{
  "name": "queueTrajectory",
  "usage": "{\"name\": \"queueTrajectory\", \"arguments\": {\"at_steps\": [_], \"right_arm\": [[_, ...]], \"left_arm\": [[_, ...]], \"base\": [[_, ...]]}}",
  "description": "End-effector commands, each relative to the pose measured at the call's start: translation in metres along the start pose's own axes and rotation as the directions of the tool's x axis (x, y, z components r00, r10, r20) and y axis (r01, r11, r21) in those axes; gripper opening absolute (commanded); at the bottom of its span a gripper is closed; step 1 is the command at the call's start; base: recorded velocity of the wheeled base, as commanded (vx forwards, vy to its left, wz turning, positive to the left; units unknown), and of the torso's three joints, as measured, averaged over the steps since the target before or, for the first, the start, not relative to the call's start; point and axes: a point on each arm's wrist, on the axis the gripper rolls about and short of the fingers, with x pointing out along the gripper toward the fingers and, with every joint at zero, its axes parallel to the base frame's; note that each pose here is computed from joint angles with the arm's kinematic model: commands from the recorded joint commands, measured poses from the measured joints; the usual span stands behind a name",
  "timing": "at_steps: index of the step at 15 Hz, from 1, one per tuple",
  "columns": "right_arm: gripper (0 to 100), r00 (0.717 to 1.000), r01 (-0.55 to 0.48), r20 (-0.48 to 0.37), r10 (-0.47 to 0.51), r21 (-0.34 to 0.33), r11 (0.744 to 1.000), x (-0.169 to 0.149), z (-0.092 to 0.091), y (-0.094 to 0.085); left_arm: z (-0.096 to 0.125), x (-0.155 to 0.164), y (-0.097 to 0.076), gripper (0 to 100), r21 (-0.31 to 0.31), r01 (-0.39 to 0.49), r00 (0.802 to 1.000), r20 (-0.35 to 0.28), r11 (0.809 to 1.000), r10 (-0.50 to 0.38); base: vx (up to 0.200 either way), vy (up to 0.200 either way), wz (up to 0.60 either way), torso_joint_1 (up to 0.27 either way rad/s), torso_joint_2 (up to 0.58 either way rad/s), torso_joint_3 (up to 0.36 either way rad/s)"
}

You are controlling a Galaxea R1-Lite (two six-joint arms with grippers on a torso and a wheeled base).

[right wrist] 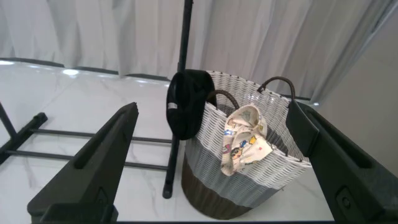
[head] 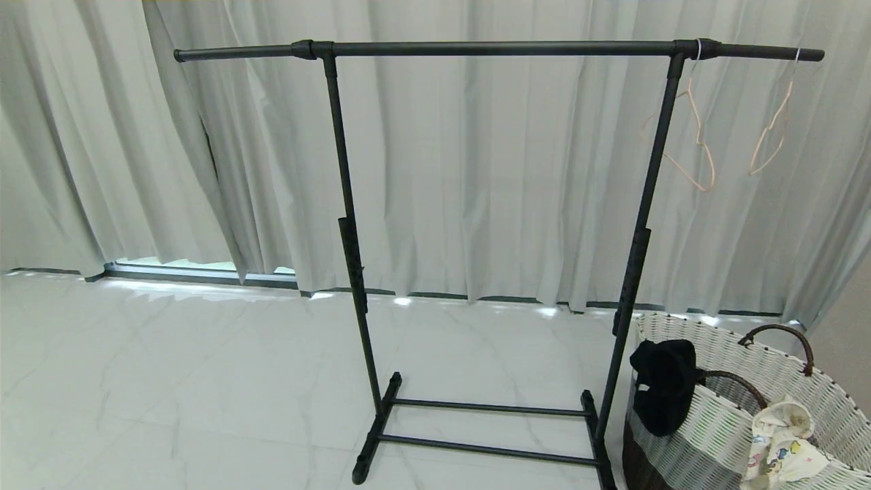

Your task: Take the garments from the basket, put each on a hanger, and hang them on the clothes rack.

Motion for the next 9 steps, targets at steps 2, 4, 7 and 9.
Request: {"name": "queueTrajectory", "arguments": {"at_steps": [2, 4, 7, 9], "right_arm": [[100, 1.0, 0.0, 0.0, 0.0, -0.001, 1.0, 0.0, 0.0, 0.0], [100, 1.0, 0.0, 0.0, 0.0, -0.001, 1.0, 0.0, 0.0, 0.0], [100, 1.0, 0.0, 0.0, 0.0, -0.001, 1.0, 0.0, 0.0, 0.0], [100, 1.0, 0.001, 0.0, -0.001, -0.001, 1.0, 0.0, 0.0, 0.0]], "left_arm": [[0.0, 0.0, 0.0, 100, 0.002, -0.001, 1.0, 0.0, 1.0, 0.001], [0.0, 0.0001, 0.0, 100, 0.003, -0.001, 1.0, -0.002, 1.0, 0.001], [0.0, 0.0001, 0.0, 100, 0.003, -0.001, 1.0, -0.002, 1.0, 0.001], [0.0, 0.0001, 0.0, 100, 0.003, -0.001, 1.0, -0.002, 1.0, 0.001]], "base": [[0.0, 0.0, 0.0, -0.061, 0.13, 0.122], [0.0, 0.0, 0.0, -0.019, 0.09, 0.039], [0.133, -0.133, 0.0, 0.002, 0.01, 0.008], [0.2, -0.2, 0.0, -0.002, 0.01, 0.005]]}}
